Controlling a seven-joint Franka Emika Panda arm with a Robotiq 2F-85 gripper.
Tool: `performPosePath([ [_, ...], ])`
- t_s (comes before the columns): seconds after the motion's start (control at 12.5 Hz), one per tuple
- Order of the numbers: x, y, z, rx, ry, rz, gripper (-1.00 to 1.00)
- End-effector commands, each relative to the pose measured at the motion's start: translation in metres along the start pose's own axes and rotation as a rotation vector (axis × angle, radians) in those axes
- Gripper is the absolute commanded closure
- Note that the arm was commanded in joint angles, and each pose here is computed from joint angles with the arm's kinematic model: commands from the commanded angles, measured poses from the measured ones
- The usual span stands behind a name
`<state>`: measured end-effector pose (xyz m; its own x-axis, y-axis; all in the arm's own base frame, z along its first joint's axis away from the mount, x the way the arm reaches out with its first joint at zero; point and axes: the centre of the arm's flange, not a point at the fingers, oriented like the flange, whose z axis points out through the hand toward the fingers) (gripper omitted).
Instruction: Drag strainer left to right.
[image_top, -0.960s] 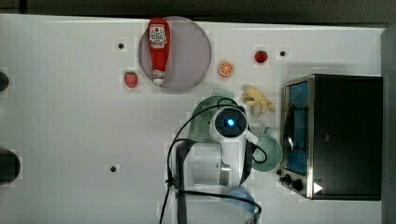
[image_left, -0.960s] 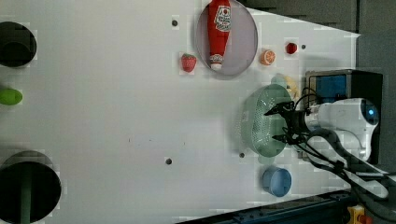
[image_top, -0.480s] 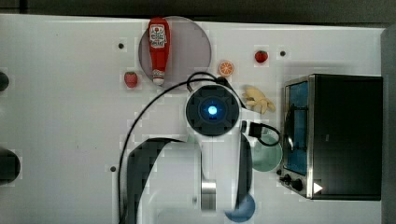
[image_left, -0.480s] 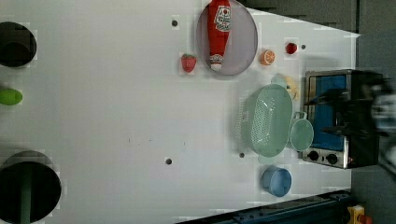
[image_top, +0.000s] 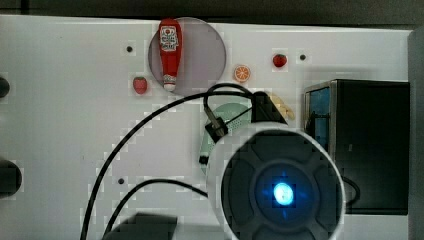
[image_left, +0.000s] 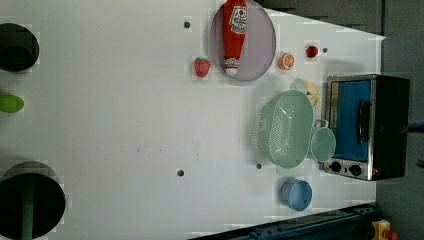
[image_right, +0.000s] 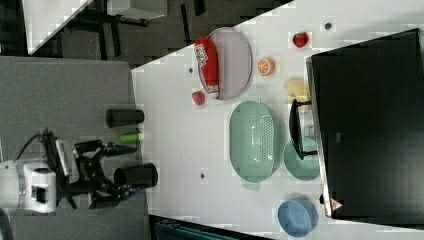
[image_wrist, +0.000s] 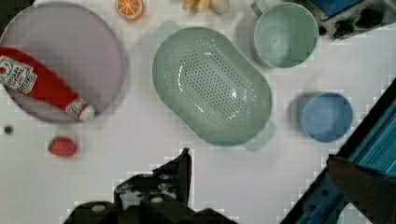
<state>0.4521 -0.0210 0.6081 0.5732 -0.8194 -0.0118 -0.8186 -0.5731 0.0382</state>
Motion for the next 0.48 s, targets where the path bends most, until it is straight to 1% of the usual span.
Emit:
performPosePath([
  [0.08,0.014,-0.002,0.015,-0.035,-0.051,-0.087,-1.0],
  [0.48,0.017,-0.006,0.026,-0.051,-0.065,-0.087,-1.0],
])
